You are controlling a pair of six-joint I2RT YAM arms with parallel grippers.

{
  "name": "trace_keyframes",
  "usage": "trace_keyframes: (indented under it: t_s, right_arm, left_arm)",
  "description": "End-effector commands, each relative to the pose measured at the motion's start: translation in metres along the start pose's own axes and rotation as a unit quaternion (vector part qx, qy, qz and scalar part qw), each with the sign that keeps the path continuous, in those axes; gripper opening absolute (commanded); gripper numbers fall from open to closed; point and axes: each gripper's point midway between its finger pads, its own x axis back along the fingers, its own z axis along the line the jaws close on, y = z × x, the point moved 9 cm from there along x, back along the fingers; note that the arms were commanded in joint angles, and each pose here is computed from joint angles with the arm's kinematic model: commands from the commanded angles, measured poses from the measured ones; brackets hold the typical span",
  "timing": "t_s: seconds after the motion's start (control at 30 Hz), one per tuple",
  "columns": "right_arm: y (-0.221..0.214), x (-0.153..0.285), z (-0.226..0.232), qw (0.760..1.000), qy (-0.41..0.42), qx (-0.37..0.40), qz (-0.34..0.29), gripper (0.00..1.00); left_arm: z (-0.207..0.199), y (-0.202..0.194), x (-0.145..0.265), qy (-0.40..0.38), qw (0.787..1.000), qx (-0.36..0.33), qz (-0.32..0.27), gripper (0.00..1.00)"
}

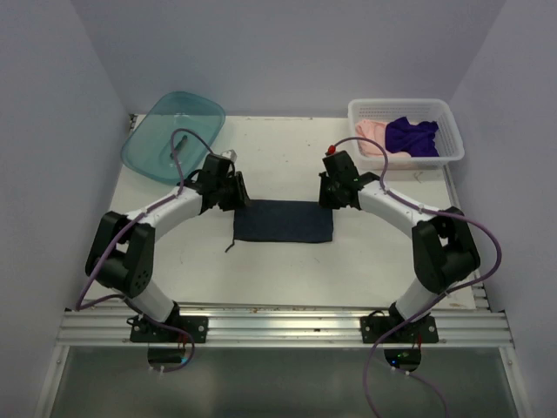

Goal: Roll the towels
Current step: Fold the towel

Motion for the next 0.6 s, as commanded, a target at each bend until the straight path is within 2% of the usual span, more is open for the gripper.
trace_keyframes:
  t_s: [0.0, 0.3, 0.57]
  right_arm:
    - [0.023, -0.010, 0.003, 1.000, -0.016, 0.012, -0.013, 0.10]
    - [0.026, -0.058, -0.021, 0.997, -0.069, 0.011, 0.031, 0.08]
    - [0.005, -0.070, -0.041, 0.994, -0.096, 0.007, 0.054, 0.07]
  left_arm:
    - [-0.003, 0.024, -0.019, 0.012, 1.000, -0.011, -0.025, 0.38]
    - [0.008, 0.025, -0.064, 0.037, 0.999, -0.004, 0.008, 0.36]
    - [0.007, 0.036, -0.085, 0.050, 0.999, -0.014, 0.016, 0.37]
